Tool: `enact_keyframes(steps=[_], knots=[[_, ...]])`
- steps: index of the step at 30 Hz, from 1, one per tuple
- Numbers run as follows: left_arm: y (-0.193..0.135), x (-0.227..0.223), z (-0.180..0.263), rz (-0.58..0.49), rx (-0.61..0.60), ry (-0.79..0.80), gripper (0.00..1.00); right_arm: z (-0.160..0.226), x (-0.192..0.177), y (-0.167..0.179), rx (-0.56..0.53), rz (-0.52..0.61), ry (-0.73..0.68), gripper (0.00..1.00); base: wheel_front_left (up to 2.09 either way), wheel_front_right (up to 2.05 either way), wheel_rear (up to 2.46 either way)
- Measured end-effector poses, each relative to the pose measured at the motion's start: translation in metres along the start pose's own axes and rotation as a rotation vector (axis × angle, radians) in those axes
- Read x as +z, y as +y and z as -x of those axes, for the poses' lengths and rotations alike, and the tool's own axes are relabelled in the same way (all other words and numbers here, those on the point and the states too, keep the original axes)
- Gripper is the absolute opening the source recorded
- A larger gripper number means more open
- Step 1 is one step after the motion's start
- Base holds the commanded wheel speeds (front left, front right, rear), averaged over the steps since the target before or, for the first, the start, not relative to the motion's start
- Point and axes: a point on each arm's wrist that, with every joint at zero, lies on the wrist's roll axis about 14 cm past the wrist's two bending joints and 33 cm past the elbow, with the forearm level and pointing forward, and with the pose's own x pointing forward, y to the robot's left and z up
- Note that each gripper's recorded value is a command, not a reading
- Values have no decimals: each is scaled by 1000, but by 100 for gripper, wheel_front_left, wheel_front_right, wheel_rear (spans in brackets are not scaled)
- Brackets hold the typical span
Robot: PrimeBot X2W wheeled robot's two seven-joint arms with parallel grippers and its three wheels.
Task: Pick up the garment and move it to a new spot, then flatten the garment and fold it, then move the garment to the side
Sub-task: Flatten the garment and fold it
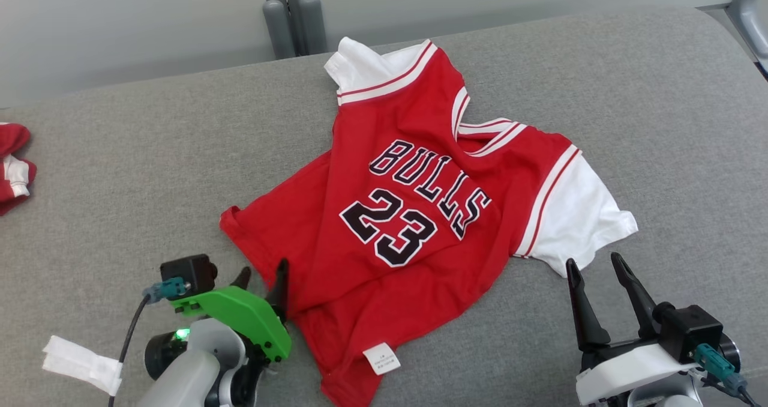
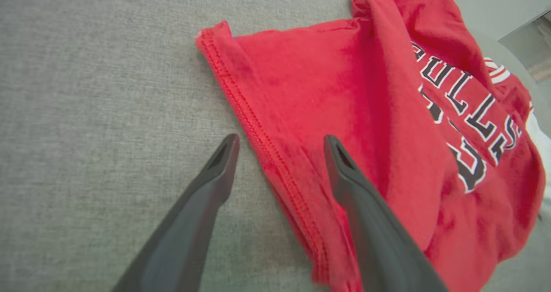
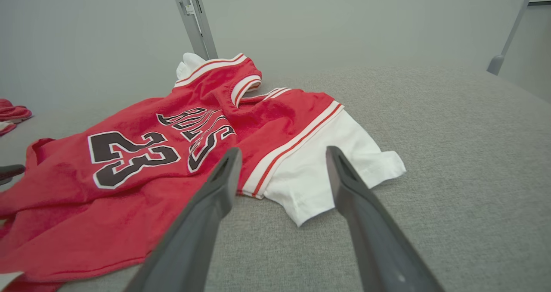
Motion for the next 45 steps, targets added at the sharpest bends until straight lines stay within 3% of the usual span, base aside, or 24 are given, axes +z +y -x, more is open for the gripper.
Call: enact_keyframes(steps=[7,8,9,14,23,33,38,44,45], knots=[[-26,-28,-7,59,-77,123,100,-3,-5,0,3,2,18,100,0,0,0],[-29,-30,-10,56,-88,140,82,-3,-6,-1,2,2,20,100,0,0,0],[-34,-34,-12,71,-110,163,0,-4,-6,-2,0,2,20,100,0,0,0],[-38,-23,-28,56,-131,126,0,-6,-5,-7,-16,3,19,100,0,0,0],[-17,52,-59,-9,-53,-113,0,-5,-8,-14,-40,5,29,100,0,0,0],[7,75,-64,-33,13,-205,0,-2,-6,-19,-58,2,24,100,0,0,0],[5,118,-67,-73,21,-321,0,-5,-6,-17,-50,7,25,100,0,0,0],[10,115,-72,-85,52,-296,0,-6,-4,-17,-46,9,19,100,0,0,0],[11,112,-72,-93,56,-287,97,-5,-4,-17,-47,9,18,100,0,0,0]])
